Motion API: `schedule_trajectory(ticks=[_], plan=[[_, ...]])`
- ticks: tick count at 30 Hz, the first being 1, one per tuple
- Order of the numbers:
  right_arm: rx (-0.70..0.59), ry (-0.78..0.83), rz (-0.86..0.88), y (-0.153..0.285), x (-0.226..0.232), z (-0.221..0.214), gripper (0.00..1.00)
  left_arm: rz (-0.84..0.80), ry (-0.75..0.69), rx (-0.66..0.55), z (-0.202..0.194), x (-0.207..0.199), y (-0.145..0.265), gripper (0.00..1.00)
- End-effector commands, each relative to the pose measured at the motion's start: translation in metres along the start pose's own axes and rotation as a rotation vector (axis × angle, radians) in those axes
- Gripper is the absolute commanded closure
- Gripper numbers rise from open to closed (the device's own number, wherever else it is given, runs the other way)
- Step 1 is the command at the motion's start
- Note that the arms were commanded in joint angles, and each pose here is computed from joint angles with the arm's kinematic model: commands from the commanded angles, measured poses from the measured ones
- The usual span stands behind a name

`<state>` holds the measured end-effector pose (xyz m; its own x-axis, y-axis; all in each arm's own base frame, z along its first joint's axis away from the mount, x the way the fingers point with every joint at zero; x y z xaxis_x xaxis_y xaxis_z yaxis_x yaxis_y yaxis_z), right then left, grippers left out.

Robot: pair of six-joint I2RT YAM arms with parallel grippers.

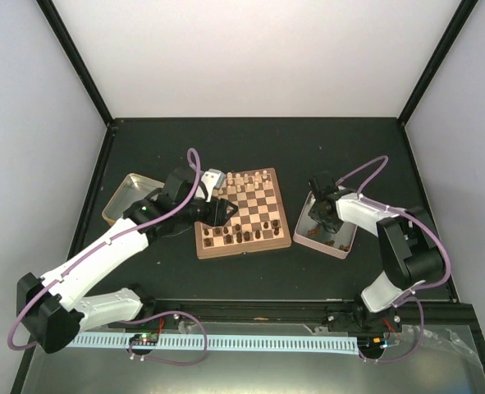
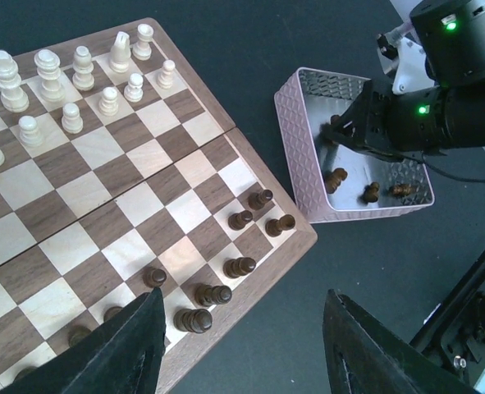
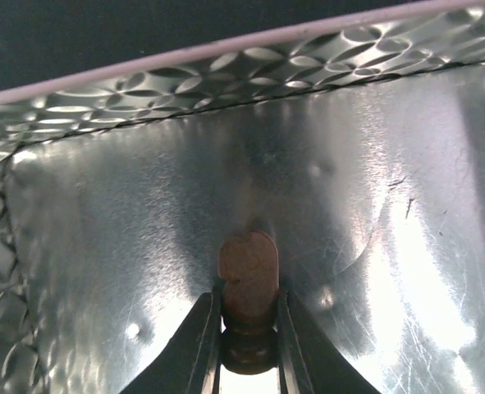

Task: Set up the chess pieces on the board
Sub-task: Pick up the chess piece from the storage box, then place the chess piece on the chessboard.

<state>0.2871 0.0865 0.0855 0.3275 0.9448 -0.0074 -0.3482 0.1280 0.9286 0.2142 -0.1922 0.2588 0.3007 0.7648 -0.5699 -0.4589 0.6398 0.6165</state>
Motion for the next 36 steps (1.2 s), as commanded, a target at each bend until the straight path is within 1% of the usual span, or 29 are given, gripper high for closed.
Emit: schedule_trajectory(ticks=[1,4,5,7,9,11,14,17,20,22,24,27,29,34,36], plan=[[-0.103,0.057,0.094,0.026,0.004,0.006,0.97,-0.049,0.003,-0.024,0.004,-0.006,0.009,0.45],[-0.235,0.168,0.272,0.061,0.019,0.014,0.97,-0.102,0.017,-0.019,0.005,-0.013,0.011,0.42],[-0.285,0.224,0.376,0.076,0.028,0.016,0.97,-0.13,0.02,-0.014,0.005,-0.016,0.013,0.4],[-0.371,0.371,0.643,0.11,0.049,0.009,0.97,-0.198,0.031,0.002,0.006,-0.024,0.015,0.37],[-0.465,0.526,0.914,0.147,0.066,-0.008,0.97,-0.265,0.044,0.019,0.007,-0.032,0.017,0.34],[-0.534,0.627,1.116,0.177,0.074,-0.023,0.96,-0.337,0.057,0.036,0.008,-0.04,0.022,0.31],[-0.613,0.747,1.281,0.206,0.079,-0.039,0.96,-0.435,0.074,0.055,0.012,-0.051,0.029,0.28],[-0.627,0.863,1.404,0.225,0.085,-0.054,0.96,-0.522,0.079,0.069,0.014,-0.061,0.037,0.25],[-0.619,0.967,1.476,0.239,0.09,-0.067,0.97,-0.574,0.091,0.086,0.016,-0.067,0.04,0.24],[-0.62,1.009,1.506,0.247,0.093,-0.072,0.97,-0.58,0.092,0.088,0.016,-0.068,0.041,0.25],[-0.629,1.043,1.505,0.254,0.096,-0.075,0.97,-0.566,0.101,0.092,0.016,-0.067,0.039,0.3],[-0.632,1.078,1.473,0.257,0.101,-0.076,0.97,-0.545,0.118,0.106,0.015,-0.065,0.036,0.42],[-0.631,1.098,1.442,0.257,0.105,-0.076,0.97,-0.525,0.127,0.116,0.015,-0.063,0.035,0.47],[-0.65,1.149,1.299,0.253,0.117,-0.075,0.97,-0.477,0.152,0.147,0.013,-0.057,0.028,0.62],[-0.657,1.166,1.231,0.251,0.122,-0.075,0.97,-0.47,0.161,0.16,0.011,-0.056,0.025,0.66]])
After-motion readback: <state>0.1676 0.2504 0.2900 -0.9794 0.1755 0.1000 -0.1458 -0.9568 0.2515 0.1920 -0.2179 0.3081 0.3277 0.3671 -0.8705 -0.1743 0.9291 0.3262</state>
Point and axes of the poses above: each gripper's point midway between its finger pads, its own y axis back along the fingers, its own x axis along the line the jaws close on, z = x × y, the point moved 7 cm from there along y, back along the fingers, and after that the axes turned 13 degrees about y, right-handed, at the moved point
